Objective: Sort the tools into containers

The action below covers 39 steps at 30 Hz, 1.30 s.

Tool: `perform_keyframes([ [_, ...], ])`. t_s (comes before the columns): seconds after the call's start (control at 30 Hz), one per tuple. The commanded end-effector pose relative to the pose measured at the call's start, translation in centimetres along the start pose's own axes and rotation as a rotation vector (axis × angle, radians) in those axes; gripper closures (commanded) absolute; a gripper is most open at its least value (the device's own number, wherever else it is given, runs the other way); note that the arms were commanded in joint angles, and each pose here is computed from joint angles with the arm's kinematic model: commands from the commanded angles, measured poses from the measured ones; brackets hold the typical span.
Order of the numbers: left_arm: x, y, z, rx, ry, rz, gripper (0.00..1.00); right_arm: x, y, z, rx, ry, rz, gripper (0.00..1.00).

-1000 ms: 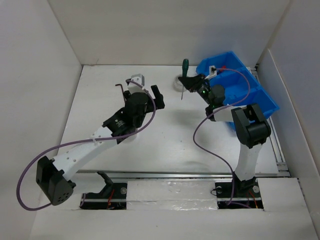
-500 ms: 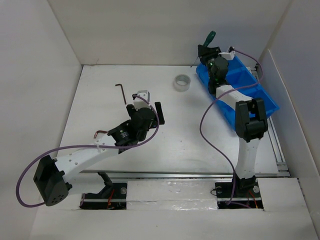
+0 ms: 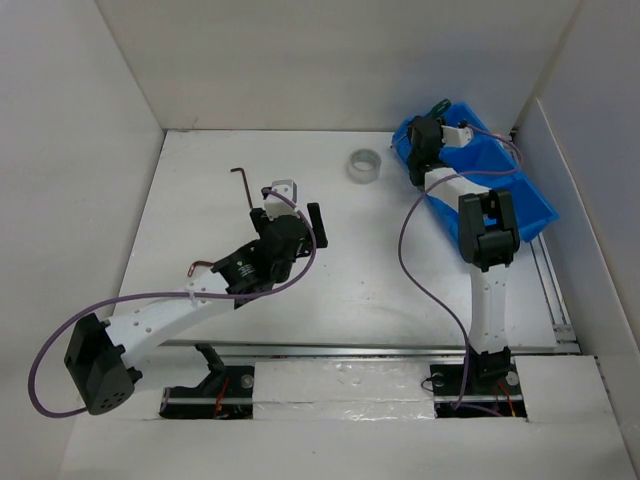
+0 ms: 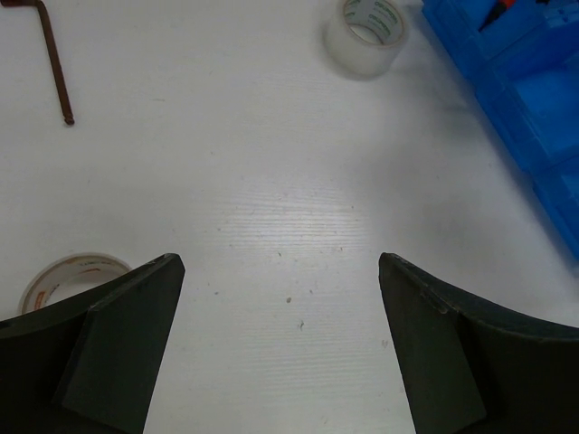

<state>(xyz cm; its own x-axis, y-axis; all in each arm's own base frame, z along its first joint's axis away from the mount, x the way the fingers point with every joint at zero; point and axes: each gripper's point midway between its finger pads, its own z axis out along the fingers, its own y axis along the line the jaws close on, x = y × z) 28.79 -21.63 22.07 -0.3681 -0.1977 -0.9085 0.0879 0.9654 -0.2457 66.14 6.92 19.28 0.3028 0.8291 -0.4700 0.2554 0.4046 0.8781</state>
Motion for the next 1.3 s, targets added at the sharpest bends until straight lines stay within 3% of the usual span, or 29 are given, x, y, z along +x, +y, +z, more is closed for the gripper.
perform_keyframes([
  [0.0,-1.6,-0.7,-0.8,0.050,-0.034,-0.029,0.13,-6.2,3.3,1.6,-0.008,-0.187,0.098,1.00],
  [0.23,-1.8,-1.4,-1.9,0.052,-0.058,-0.028,0.13,-7.7,1.1,3.7,0.060,-0.227,0.077,1.00],
  [0.67,-1.7,-2.4,-2.6,0.056,-0.068,-0.022,0.13,-5.8,-2.8,5.7,0.122,-0.199,0.029,0.99],
  [0.77,-1.7,-2.2,-2.6,0.045,-0.066,-0.014,0.13,-6.0,-3.1,6.2,0.133,-0.196,0.023,0.87],
  [0.83,-1.7,-2.2,-2.5,0.043,-0.066,-0.012,0.13,-6.1,-3.3,6.7,0.132,-0.184,0.015,0.73],
  [1.0,-1.7,-2.2,-2.6,0.041,-0.068,-0.017,0.13,-6.4,-3.1,7.0,0.130,-0.169,0.011,0.55],
  [1.27,-1.7,-2.0,-2.6,0.033,-0.070,-0.016,0.13,-7.4,-1.4,6.9,0.090,-0.152,-0.027,0.47],
])
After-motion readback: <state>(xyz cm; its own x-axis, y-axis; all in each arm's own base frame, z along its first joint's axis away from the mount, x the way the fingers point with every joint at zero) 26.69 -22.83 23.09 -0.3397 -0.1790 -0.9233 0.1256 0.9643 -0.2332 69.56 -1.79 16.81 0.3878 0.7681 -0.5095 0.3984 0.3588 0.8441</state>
